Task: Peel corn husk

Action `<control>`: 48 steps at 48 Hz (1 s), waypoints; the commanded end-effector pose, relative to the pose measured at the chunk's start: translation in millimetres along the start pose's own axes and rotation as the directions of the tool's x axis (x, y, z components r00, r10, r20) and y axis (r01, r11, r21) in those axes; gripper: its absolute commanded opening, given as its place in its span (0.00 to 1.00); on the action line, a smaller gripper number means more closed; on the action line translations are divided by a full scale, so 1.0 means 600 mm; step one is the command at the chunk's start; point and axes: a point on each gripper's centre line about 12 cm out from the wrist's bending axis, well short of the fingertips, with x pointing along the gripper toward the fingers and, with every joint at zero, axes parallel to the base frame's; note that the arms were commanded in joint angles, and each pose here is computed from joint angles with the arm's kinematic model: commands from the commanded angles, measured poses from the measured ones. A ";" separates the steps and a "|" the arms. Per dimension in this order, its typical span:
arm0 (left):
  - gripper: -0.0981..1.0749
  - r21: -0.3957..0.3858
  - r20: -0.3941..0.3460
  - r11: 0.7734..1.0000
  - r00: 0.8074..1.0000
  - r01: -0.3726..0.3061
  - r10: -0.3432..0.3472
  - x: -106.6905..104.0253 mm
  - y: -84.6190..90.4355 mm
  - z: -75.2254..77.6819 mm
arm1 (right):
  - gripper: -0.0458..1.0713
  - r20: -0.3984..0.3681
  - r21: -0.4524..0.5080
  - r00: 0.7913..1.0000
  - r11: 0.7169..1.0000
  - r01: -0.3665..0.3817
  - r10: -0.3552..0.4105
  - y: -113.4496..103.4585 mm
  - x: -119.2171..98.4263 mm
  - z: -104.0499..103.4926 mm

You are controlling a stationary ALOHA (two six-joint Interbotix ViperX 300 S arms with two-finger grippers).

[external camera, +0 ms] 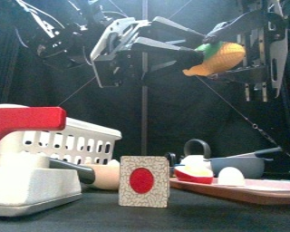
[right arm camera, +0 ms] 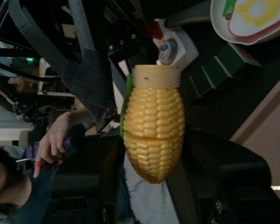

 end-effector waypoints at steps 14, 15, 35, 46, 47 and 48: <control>0.89 0.000 0.014 0.999 0.999 -0.037 0.037 0.009 0.017 0.005 | 0.61 -0.002 -0.031 0.999 0.998 -0.050 0.050 0.028 0.003 0.003; 0.89 0.000 0.014 0.999 0.999 -0.035 0.035 0.010 0.017 0.004 | 0.61 -0.002 -0.031 0.999 0.998 -0.050 0.050 0.028 0.003 0.003; 0.88 -0.002 0.010 0.999 0.999 -0.036 0.036 0.012 0.016 0.002 | 0.61 -0.007 -0.033 0.999 0.998 -0.047 0.047 0.027 0.004 0.001; 0.83 -0.002 0.012 0.999 0.999 -0.040 0.040 0.017 0.017 0.001 | 0.61 -0.008 -0.034 0.999 0.998 -0.049 0.048 0.028 0.005 0.000; 0.82 -0.002 0.013 0.999 0.999 -0.038 0.038 0.017 0.016 0.002 | 0.61 -0.008 -0.034 0.999 0.998 -0.049 0.048 0.028 0.005 0.000; 0.81 -0.002 0.012 0.999 0.999 -0.040 0.040 0.018 0.017 0.001 | 0.61 -0.006 -0.033 0.999 0.998 -0.048 0.048 0.028 0.004 0.001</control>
